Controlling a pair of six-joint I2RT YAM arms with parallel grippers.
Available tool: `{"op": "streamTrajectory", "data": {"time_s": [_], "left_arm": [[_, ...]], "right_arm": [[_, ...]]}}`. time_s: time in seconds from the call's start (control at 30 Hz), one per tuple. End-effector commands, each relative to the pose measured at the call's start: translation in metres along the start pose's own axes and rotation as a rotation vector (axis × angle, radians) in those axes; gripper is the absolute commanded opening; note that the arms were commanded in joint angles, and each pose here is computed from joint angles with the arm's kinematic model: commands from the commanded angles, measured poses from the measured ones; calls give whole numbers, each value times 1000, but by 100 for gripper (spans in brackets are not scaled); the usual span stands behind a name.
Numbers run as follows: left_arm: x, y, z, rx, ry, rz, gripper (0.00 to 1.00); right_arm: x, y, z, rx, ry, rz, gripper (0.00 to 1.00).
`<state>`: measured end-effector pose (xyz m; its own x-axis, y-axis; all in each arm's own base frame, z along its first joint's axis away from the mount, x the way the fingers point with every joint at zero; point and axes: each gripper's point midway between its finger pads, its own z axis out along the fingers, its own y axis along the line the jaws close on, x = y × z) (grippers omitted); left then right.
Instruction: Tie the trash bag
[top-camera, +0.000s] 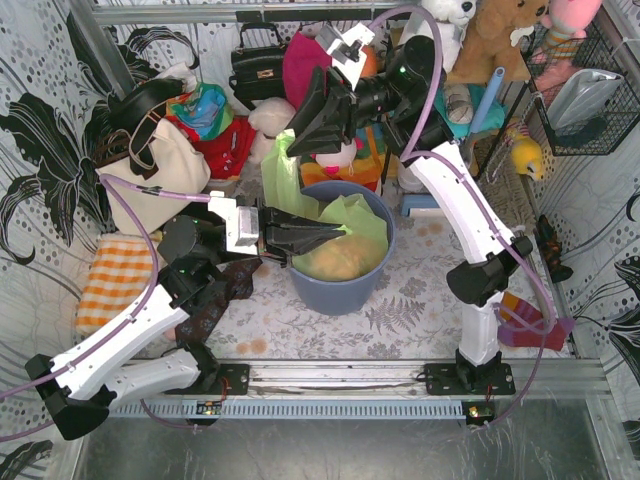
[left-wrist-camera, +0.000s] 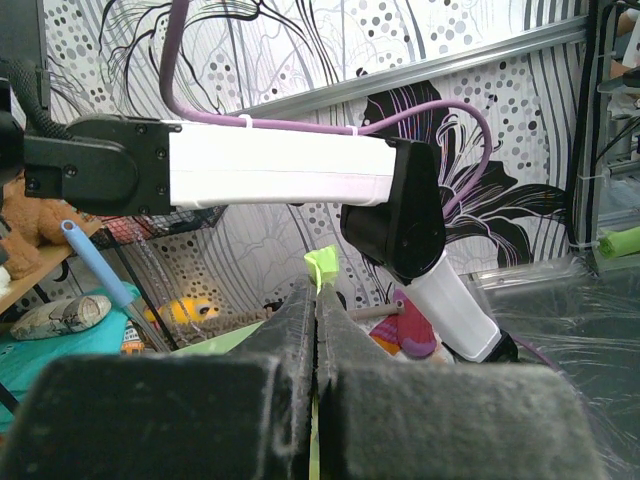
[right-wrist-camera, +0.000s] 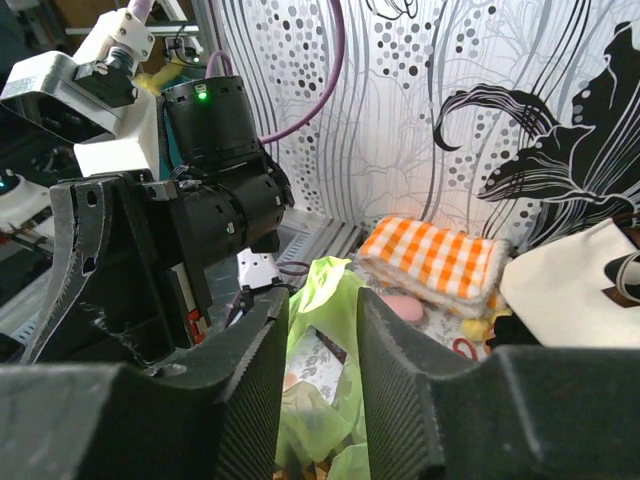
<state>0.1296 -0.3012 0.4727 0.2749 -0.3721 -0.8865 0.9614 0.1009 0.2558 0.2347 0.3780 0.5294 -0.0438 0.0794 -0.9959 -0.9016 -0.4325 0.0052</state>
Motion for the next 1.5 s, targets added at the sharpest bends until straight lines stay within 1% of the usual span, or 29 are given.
{"op": "streamTrajectory", "data": {"time_s": [0.0,0.07,0.1,0.13,0.2,0.27,0.3,0.4,0.47,0.57,0.6,0.63,0.67,0.7,0.73,0.77,0.8,0.83,0.93,1.0,1.07,1.13,1.23,1.3,1.37,1.4,1.47], "left_arm": [[-25,-1,2,8,-60,42,0],[-26,2,1,-10,-61,41,0],[-25,3,1,-17,-59,40,0],[-25,4,1,-21,-58,42,0],[-24,5,0,-28,-54,43,0],[-23,5,0,-26,-52,44,0],[-24,5,0,-27,-53,47,0],[-23,6,0,-33,-53,49,0],[-23,6,0,-33,-52,49,0],[-21,6,-1,-35,-47,47,0],[-20,6,0,-35,-45,45,0],[-21,6,-1,-35,-45,48,0],[-20,6,-1,-33,-43,48,0],[-20,5,-1,-33,-42,48,0],[-20,5,-1,-31,-41,47,0],[-20,5,-1,-31,-41,49,0],[-20,5,-1,-30,-40,49,0],[-20,5,-1,-28,-41,50,0],[-20,3,-1,-20,-40,48,0],[-20,2,-1,-16,-40,48,0],[-19,1,-2,-14,-39,48,0],[-19,1,-2,-14,-40,48,0],[-19,0,-3,-12,-39,49,0],[-20,-1,-4,-12,-39,51,0],[-20,-1,-5,-13,-39,55,0],[-21,-1,-5,-13,-39,56,0],[-20,-1,-5,-15,-38,57,0]], "right_arm": [[-12,17,-2,-18,-5,-57,29],[-13,12,-3,36,-13,-62,21],[-13,7,-3,84,-16,-67,15],[-12,3,-4,139,-15,-79,10],[-10,-2,-6,220,-16,-88,4],[-11,-1,-7,259,-29,-94,0],[-12,0,-8,281,-33,-98,0],[-14,-8,-12,431,-50,-107,0],[-20,-1,-14,509,-58,-130,0],[-16,13,-12,540,-38,-132,0],[-13,18,-10,539,-25,-128,3],[-13,23,-9,539,-16,-130,8],[-10,26,-7,535,-5,-131,22],[-10,30,-6,531,0,-139,38],[-11,31,-6,527,1,-150,50],[-11,32,-5,522,4,-157,58],[-12,31,-5,516,8,-169,64],[-13,30,-3,507,17,-178,69],[-15,26,4,454,45,-191,77],[-11,17,11,414,65,-183,81],[-13,15,17,372,66,-186,82],[-13,14,24,318,60,-183,82],[-12,20,33,226,48,-165,76],[-10,22,34,206,47,-161,66],[-9,22,33,213,43,-160,51],[-8,23,33,216,41,-158,47],[-9,25,31,226,35,-167,42]]}}
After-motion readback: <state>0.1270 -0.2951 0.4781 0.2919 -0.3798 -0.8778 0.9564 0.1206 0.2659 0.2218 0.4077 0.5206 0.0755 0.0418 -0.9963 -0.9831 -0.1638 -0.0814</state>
